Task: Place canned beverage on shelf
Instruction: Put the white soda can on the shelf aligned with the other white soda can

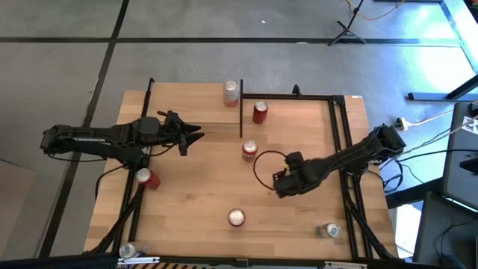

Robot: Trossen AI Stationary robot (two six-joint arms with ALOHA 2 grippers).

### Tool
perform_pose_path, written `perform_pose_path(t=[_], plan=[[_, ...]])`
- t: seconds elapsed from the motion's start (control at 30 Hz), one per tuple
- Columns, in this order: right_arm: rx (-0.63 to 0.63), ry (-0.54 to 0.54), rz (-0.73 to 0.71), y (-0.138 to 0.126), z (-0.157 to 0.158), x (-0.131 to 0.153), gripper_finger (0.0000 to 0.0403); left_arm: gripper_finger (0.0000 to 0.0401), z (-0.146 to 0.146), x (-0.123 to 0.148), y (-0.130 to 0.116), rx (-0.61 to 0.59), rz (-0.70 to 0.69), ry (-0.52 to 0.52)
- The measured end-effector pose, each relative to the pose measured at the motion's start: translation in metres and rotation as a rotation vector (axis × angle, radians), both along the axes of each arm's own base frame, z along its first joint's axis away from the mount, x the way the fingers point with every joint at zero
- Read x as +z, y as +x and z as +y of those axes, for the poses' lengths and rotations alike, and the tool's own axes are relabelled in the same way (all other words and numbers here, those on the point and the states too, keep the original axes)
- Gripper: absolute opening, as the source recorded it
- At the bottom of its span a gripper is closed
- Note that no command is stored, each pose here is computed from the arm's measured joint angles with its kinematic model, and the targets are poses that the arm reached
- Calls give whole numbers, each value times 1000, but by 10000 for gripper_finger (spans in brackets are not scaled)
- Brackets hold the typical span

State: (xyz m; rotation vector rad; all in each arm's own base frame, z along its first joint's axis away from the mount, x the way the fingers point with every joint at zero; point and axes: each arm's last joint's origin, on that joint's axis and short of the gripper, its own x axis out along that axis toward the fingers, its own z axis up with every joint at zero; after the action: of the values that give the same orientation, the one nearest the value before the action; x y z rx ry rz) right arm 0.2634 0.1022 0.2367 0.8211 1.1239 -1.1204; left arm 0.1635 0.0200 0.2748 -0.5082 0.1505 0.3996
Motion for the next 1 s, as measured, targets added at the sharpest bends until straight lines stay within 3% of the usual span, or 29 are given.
perform_pose_path(t=[0.1,0.3,0.43,0.7,1.0], plan=[[-4,-4,9,2,-1,-2,342,188,0,0,0,0,0,0],[56,-10,35,1,-4,-1,242,188,0,0,0,0,0,1],[177,-19,53,3,-3,-1,238,188,0,0,0,0,0,1],[639,-19,67,14,-4,0,238,188,0,0,0,0,0,1],[1218,-2,-84,40,-6,6,238,188,0,0,0,0,1,1]])
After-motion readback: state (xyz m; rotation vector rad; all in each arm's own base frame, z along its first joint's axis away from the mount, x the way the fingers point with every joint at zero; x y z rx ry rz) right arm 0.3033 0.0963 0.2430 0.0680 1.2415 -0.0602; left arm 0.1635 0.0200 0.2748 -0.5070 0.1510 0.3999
